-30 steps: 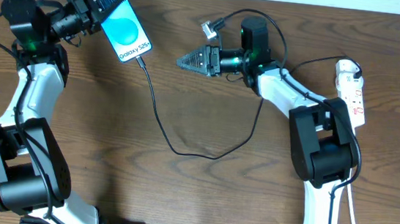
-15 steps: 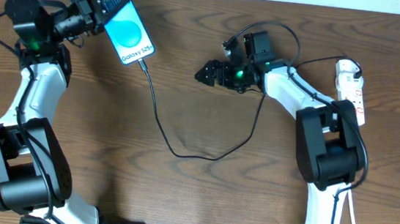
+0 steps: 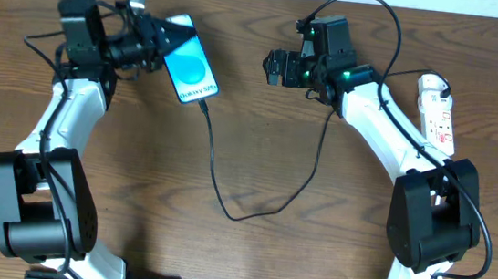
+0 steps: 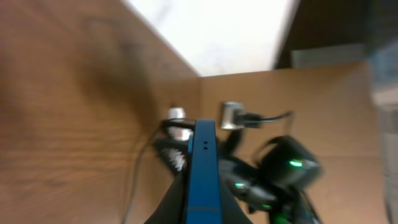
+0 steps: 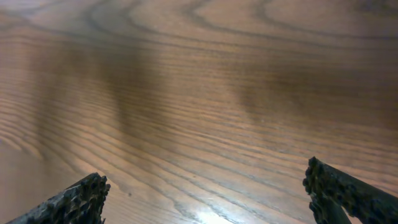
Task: Plug charger to phone and switch on socket
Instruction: 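Lower the plugged-in phone toward the table with left gripper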
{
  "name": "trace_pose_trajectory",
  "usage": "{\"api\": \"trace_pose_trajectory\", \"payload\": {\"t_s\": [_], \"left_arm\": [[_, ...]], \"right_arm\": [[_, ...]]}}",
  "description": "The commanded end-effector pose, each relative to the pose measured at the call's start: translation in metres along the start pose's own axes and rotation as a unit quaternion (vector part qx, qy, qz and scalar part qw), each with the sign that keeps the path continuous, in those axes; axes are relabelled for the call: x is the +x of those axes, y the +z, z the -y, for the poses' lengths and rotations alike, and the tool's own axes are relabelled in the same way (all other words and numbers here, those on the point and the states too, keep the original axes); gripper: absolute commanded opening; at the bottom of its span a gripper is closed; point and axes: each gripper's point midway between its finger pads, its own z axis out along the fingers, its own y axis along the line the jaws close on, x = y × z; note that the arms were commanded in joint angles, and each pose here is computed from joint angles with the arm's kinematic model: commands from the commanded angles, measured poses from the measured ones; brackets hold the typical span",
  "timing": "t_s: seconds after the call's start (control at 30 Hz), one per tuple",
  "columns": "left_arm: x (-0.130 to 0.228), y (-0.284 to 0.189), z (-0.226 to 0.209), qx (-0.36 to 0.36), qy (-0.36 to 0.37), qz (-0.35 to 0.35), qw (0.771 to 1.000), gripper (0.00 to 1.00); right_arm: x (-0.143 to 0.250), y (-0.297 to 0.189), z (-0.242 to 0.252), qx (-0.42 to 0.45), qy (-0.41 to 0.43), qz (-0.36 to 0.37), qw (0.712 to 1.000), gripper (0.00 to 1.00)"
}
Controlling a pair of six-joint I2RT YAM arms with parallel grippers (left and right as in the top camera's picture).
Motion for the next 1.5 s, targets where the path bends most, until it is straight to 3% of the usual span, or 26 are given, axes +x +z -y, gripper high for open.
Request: {"api": "trace_pose_trajectory", "payload": {"t_s": [0.0,0.13,0.47,1.1,1.47], "left_arm": [[-0.004,-0.001,-0.002,-0.038,0.073,0.028,0.996,0.07],[-0.002,-0.004,-0.041,-0.115,0.036,0.043,0.992,0.07],[-0.002,-0.002,-0.101,-0.189,0.013,0.041,0.981,0.08],[0.027,0.012,-0.217,-0.251,-0.095,-0.010,0.963,0.07],[0.029,0.010,-0.227,-0.265,-0.097,-0.009,0.959,0.07]], "right_arm": [[-0.011,-0.011,-0.001,0.017,-0.012,0.019,1.000,0.99],[-0.008,-0.011,-0.001,0.017,-0.012,0.013,1.000,0.99],[-0.003,-0.010,-0.005,0.016,-0.015,0.006,1.000,0.99],[0.004,-0.008,-0.019,0.008,-0.025,0.000,1.000,0.99],[0.004,-0.008,-0.019,0.008,-0.025,0.000,1.000,0.99]]}}
